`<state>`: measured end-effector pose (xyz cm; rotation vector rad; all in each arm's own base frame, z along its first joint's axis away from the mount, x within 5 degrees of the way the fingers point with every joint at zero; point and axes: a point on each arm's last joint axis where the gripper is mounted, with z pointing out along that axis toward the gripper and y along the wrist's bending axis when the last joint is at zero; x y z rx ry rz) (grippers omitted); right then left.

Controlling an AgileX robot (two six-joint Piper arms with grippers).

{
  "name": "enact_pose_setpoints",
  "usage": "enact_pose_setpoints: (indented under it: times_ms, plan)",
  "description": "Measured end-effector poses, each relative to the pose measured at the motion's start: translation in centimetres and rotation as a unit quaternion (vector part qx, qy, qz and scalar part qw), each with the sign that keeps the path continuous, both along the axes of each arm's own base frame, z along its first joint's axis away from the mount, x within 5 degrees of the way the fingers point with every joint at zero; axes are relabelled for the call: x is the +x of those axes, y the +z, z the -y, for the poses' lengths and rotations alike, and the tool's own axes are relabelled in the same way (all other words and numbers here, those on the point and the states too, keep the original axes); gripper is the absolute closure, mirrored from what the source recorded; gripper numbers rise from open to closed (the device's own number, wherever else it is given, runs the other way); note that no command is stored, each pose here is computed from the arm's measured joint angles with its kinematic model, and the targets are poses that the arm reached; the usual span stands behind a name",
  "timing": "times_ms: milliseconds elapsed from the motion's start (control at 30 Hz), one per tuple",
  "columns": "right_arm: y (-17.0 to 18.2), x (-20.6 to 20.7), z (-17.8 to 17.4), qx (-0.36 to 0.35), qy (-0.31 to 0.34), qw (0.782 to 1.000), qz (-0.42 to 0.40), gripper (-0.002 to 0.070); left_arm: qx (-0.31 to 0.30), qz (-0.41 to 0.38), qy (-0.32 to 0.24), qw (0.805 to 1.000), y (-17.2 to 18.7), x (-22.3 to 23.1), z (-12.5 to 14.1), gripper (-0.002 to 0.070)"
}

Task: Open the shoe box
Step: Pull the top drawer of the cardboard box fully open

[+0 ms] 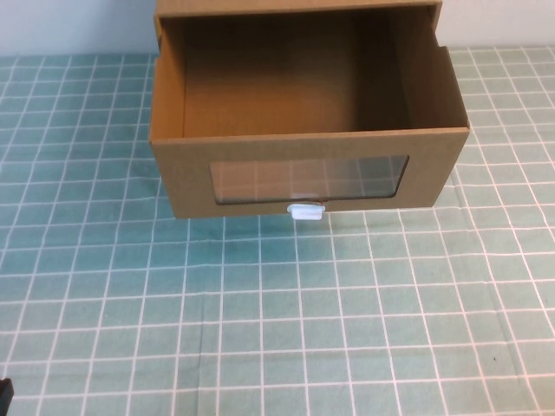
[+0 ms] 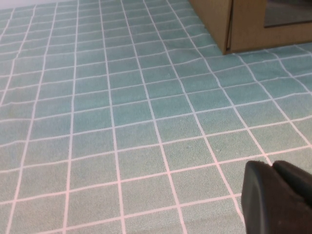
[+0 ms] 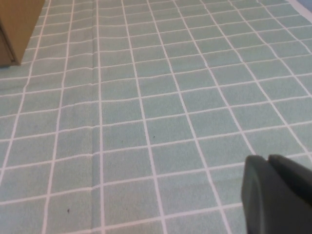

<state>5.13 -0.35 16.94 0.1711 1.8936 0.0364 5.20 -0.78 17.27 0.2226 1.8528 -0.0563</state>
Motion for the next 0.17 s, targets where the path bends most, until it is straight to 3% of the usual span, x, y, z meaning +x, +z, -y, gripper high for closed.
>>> enact_pose_setpoints:
  times_ms: [167]
  plan:
    - [0.0,0.0,0.0,0.0,0.0,1.0,0.0,0.0689,0.0,0.0,0.0,1.0,0.0,0.0,0.0,0.068]
